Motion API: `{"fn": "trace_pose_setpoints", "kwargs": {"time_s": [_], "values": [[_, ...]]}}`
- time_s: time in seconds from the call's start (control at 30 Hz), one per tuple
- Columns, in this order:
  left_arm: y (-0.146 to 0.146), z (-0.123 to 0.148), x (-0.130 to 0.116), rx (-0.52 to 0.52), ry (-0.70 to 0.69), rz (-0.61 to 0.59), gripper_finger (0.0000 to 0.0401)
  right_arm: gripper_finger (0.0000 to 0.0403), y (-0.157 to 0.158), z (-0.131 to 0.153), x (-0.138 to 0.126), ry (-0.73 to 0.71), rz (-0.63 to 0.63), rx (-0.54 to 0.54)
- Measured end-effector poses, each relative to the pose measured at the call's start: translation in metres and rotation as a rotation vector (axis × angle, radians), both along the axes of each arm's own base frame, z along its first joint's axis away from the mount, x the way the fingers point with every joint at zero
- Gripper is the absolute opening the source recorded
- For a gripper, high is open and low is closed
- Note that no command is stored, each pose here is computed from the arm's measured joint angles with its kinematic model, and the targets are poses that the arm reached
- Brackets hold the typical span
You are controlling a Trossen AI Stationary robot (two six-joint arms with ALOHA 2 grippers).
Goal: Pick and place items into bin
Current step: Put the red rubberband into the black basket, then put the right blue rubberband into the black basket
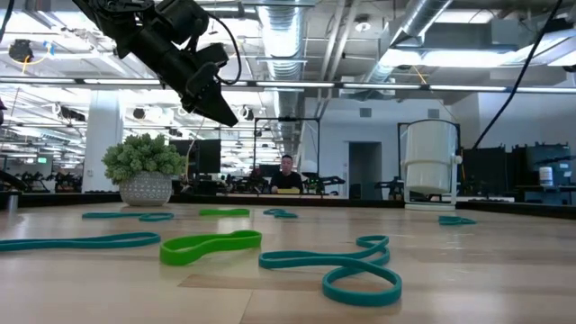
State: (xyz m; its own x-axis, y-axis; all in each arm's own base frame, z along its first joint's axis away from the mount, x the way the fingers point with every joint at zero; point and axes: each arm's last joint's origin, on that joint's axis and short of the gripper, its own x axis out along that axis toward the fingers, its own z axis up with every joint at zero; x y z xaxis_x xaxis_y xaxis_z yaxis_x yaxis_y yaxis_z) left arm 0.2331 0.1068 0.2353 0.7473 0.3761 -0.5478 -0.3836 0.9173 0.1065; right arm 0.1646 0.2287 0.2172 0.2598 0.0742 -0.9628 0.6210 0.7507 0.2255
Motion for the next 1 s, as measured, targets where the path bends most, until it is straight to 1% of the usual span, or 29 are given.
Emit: {"fn": "trace_pose_setpoints", "kwargs": {"time_s": [0.13,0.2,0.3,0.4,0.5,0.57,0.63,0.7,0.73,0.8,0.87,0.93,1.0], "values": [[0.0,0.0,0.0,0.011,0.006,-0.008,0.0122,0.0061,0.004,-0.013,0.004,0.158,0.025,0.051],[0.0,0.0,0.0,0.012,0.007,-0.009,0.0122,0.0062,0.005,-0.015,0.003,0.197,0.055,0.071],[0.0,0.0,0.0,0.013,0.007,-0.01,0.0122,0.0062,0.004,-0.01,0.004,0.161,0.12,0.076],[0.0,0.0,0.0,0.014,0.006,-0.01,0.0122,0.0062,-0.005,0.004,0.003,0.072,0.161,0.055],[0.0,0.001,0.0,0.019,0.001,-0.012,0.0122,0.0062,-0.02,0.022,-0.001,-0.027,0.19,-0.015],[0.0,0.002,0.001,0.025,-0.008,-0.013,0.0122,0.0063,-0.034,0.035,-0.006,-0.08,0.205,-0.086],[0.001,0.003,0.002,0.039,-0.018,-0.018,0.0122,0.0063,-0.05,0.045,-0.011,-0.128,0.198,-0.195],[0.001,0.003,0.002,0.049,-0.019,-0.023,0.0122,0.0063,-0.066,0.051,-0.014,-0.167,0.173,-0.328],[0.001,0.003,0.002,0.052,-0.018,-0.024,0.0122,0.0063,-0.073,0.053,-0.013,-0.179,0.153,-0.369],[0.001,0.003,0.002,0.053,-0.018,-0.025,0.0122,0.0063,-0.087,0.051,-0.01,-0.175,0.112,-0.399],[0.001,0.003,0.002,0.052,-0.017,-0.025,0.0122,0.0063,-0.098,0.043,-0.002,-0.164,0.1,-0.415],[0.001,0.003,0.002,0.053,-0.017,-0.025,0.0122,0.0063,-0.107,0.031,0.01,-0.162,0.124,-0.419],[0.001,0.003,0.002,0.053,-0.017,-0.025,0.0122,0.0063,-0.117,0.019,0.022,-0.151,0.174,-0.413]]}}
